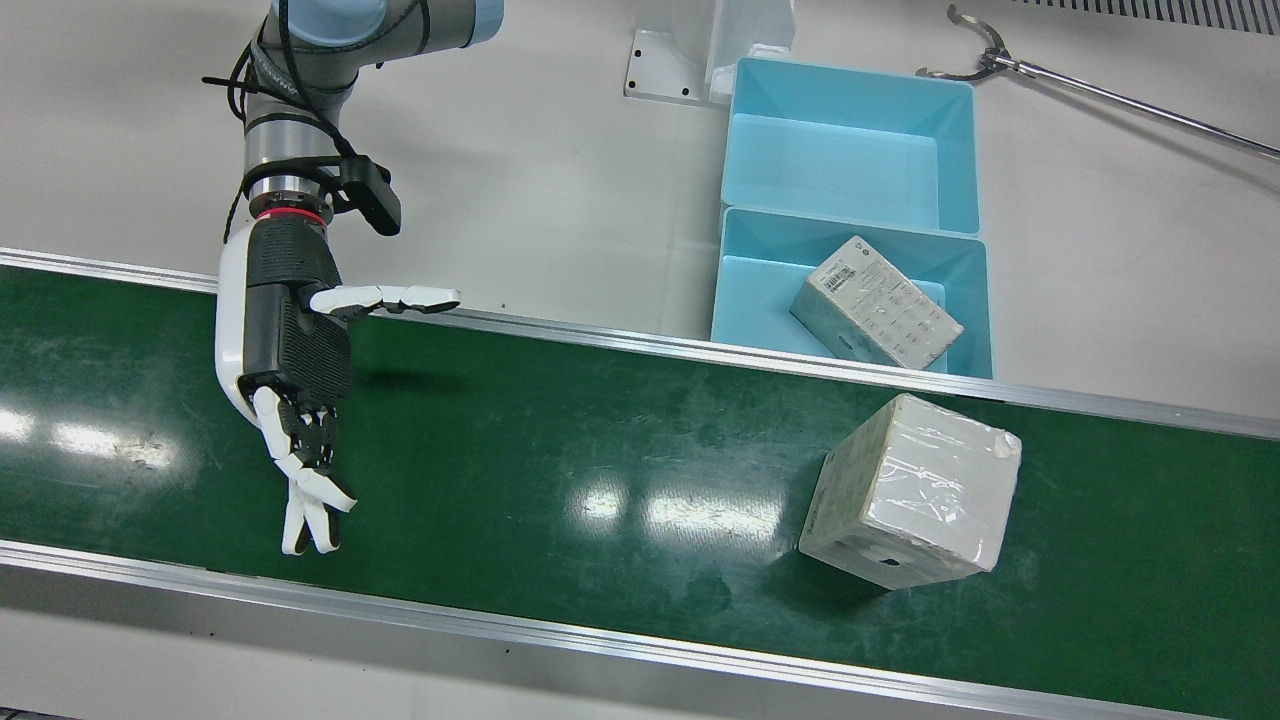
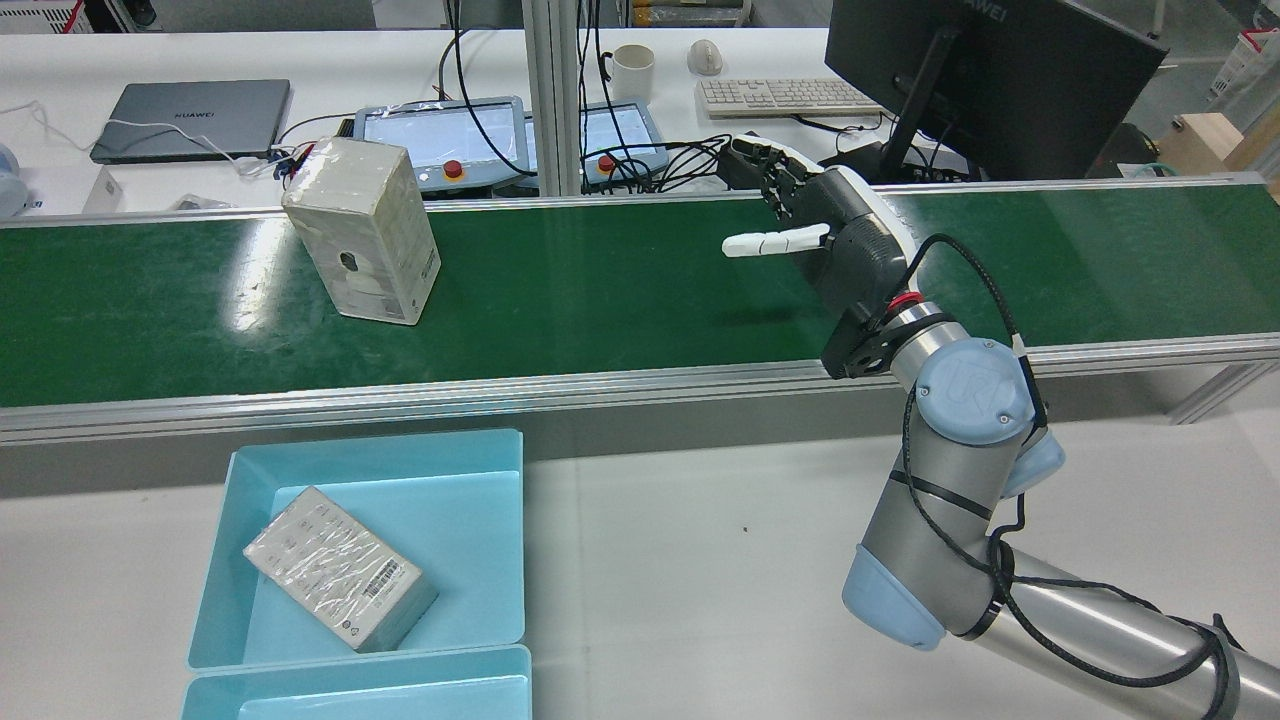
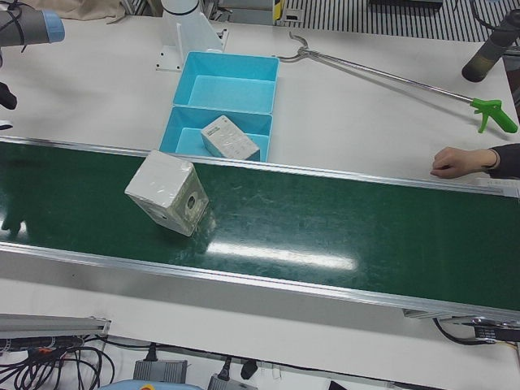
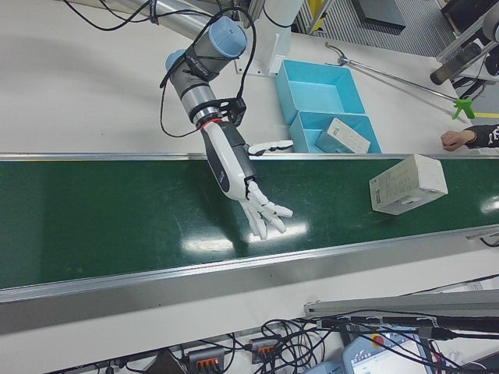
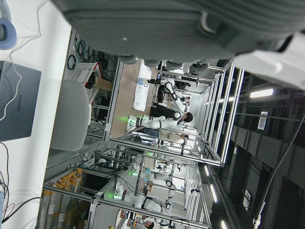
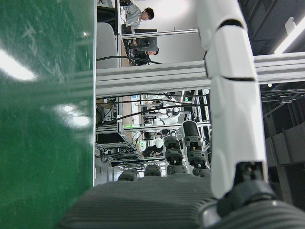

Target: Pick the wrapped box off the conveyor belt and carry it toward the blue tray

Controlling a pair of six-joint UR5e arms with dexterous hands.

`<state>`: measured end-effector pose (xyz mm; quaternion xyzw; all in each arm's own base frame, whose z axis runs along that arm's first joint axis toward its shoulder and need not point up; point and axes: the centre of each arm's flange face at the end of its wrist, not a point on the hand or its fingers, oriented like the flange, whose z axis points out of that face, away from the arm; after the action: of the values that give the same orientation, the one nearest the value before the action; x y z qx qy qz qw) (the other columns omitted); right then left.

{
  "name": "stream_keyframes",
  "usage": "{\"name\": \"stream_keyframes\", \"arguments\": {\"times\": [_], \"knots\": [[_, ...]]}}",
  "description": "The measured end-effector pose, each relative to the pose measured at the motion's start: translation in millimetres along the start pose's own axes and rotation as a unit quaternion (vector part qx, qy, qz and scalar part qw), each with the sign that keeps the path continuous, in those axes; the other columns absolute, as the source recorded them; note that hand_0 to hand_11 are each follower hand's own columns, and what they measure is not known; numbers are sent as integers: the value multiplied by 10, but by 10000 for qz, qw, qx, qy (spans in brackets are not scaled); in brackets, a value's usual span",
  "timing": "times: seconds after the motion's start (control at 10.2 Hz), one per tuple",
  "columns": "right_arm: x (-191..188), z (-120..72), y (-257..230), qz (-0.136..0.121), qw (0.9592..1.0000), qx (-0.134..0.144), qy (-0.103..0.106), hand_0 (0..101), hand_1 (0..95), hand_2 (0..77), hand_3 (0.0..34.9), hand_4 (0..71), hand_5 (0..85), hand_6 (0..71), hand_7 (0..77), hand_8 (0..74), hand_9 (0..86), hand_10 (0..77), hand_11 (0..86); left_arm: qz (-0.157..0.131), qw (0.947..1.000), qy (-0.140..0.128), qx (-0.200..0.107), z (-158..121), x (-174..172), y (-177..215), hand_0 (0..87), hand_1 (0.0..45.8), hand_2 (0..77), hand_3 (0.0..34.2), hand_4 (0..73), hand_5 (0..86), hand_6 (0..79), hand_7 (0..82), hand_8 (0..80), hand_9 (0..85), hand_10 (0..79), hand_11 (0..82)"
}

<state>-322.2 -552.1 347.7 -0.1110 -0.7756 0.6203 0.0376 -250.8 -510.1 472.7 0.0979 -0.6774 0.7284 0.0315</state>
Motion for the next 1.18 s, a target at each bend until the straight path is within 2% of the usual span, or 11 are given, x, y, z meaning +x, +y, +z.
{"name": "stream_keyframes", "arguments": {"times": [0.2,0.3,0.79,1.18], "knots": [[-147,36,-21,-41,9999,9,-104,495,175,87,0,98,202,27,27,0,16,0,16,0,10000,0,0,0,0,0,0,0,5,0,0,11,5,5,5,5,0,5],[-195,46,-32,-59,9999,15,-139,495,175,87,0,82,164,5,22,0,11,0,16,0,10000,0,0,0,0,0,0,0,11,0,0,11,5,5,5,5,5,5],[-51,74,-126,-116,9999,115,-51,494,164,71,0,82,175,27,16,0,11,0,16,0,10000,0,0,0,0,0,0,0,11,0,0,11,5,5,5,5,5,5],[178,168,-63,-104,9999,113,53,493,164,71,0,87,175,27,27,0,11,0,16,0,10000,0,0,0,0,0,0,0,11,0,0,11,5,5,5,5,5,5]]}}
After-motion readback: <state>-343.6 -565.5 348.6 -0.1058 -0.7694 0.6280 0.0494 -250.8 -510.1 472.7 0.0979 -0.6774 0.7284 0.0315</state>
